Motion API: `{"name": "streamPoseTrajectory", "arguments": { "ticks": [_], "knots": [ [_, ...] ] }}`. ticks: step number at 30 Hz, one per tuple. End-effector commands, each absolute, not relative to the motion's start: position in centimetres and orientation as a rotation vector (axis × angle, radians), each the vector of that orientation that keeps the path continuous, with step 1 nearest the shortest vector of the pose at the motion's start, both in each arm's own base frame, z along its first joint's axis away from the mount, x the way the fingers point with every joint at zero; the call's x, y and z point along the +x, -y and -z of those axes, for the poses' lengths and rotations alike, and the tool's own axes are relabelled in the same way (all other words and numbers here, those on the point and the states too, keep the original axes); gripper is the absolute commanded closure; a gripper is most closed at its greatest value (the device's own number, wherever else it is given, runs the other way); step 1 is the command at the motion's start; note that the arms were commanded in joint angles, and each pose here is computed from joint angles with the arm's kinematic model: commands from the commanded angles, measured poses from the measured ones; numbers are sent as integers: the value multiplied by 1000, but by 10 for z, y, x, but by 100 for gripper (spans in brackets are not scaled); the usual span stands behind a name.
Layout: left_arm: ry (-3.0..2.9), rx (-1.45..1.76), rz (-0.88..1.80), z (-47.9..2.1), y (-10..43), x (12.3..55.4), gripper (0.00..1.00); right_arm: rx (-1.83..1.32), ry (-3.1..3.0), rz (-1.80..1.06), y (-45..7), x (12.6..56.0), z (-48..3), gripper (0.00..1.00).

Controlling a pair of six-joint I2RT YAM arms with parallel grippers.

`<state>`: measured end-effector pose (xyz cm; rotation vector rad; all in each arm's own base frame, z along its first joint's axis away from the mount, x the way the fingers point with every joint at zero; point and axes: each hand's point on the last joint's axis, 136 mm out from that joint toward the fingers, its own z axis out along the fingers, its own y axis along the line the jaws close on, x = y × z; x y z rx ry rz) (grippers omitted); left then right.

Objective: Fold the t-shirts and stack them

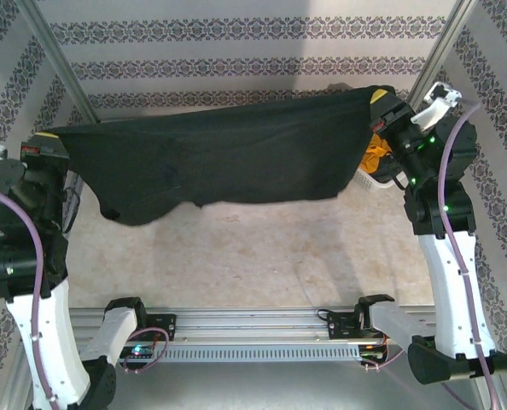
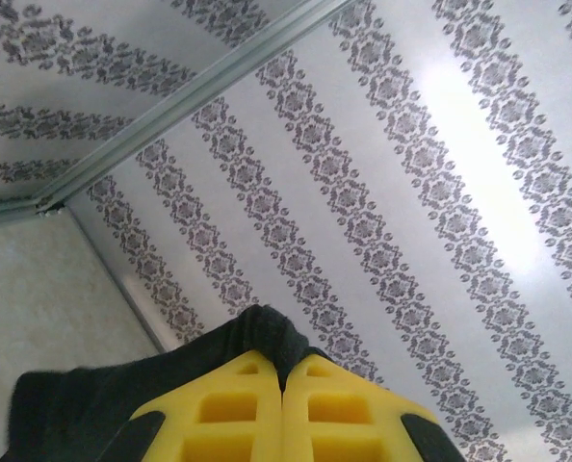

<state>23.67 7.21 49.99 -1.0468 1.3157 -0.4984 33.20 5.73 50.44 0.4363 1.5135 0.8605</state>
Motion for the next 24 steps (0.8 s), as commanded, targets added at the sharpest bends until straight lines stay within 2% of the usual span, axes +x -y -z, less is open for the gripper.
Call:
{"name": "streamPoseTrajectory", "arguments": {
  "ticks": [1, 9, 13, 16, 20, 24],
  "knots": [
    [-1536, -1146, 471, -437, -74, 290, 100, 415, -1549, -923, -68, 376, -491, 100],
    [-1646, -1159, 575, -386, -92, 393, 100, 346, -1647, -1116, -121, 479, -467, 100],
    [-1580, -1153, 640, -409, -121, 426, 100, 334, -1636, -1186, -133, 521, -479, 100],
    [-1490, -1075, 659, -463, -140, 433, 100, 297, -1589, -1205, -134, 532, -509, 100],
    [-1414, -969, 656, -535, -147, 419, 100, 300, -1554, -1188, -122, 532, -538, 100],
    [-1417, -995, 634, -550, -142, 393, 100, 332, -1565, -1172, -109, 524, -540, 100]
  ]
}}
